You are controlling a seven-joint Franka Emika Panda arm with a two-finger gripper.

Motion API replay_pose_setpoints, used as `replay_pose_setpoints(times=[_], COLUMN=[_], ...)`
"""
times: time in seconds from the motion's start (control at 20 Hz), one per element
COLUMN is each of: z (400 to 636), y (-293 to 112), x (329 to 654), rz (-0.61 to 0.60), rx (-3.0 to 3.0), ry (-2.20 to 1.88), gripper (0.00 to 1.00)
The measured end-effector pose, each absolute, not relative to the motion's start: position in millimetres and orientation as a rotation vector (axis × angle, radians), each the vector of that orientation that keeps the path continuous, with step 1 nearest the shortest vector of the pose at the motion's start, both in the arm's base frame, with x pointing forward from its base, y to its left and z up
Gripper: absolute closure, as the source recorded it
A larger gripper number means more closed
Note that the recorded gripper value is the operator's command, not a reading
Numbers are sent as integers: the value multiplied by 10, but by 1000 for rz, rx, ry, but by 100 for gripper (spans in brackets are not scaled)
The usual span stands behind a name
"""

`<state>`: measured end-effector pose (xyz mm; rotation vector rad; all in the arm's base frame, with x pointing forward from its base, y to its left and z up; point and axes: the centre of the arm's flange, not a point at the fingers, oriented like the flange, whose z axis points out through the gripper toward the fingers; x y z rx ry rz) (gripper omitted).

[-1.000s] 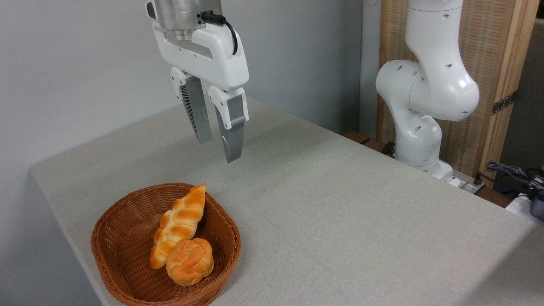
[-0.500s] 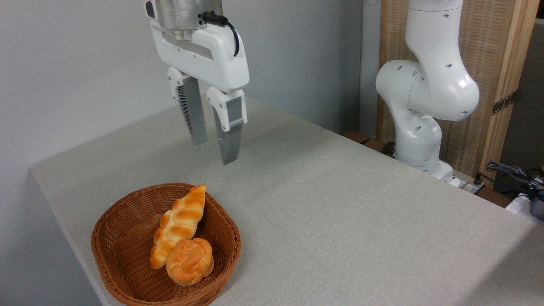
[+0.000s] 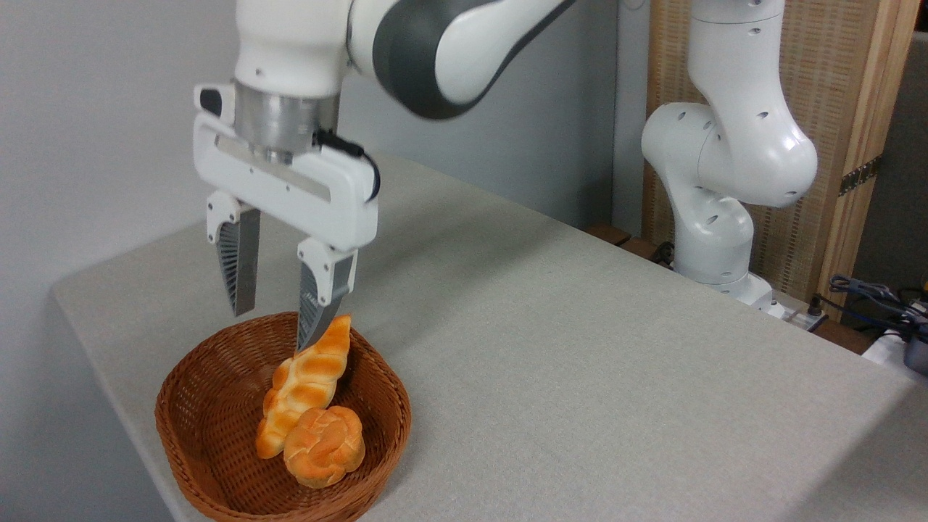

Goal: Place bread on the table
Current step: 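Lower the open gripper around the braided bread roll in the basket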

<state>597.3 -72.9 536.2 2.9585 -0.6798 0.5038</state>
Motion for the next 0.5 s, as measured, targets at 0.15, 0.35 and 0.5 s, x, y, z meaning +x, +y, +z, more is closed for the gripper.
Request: replay_pose_setpoints(times=[0.15, 0.35, 0.5], z=[5061, 4731, 4628], y=[-944, -1098, -1083], x=[5943, 5869, 5850], rz=[536, 495, 466], rx=[2951, 2949, 2974], ry=[-652, -664, -699], gripper=[0, 0, 0])
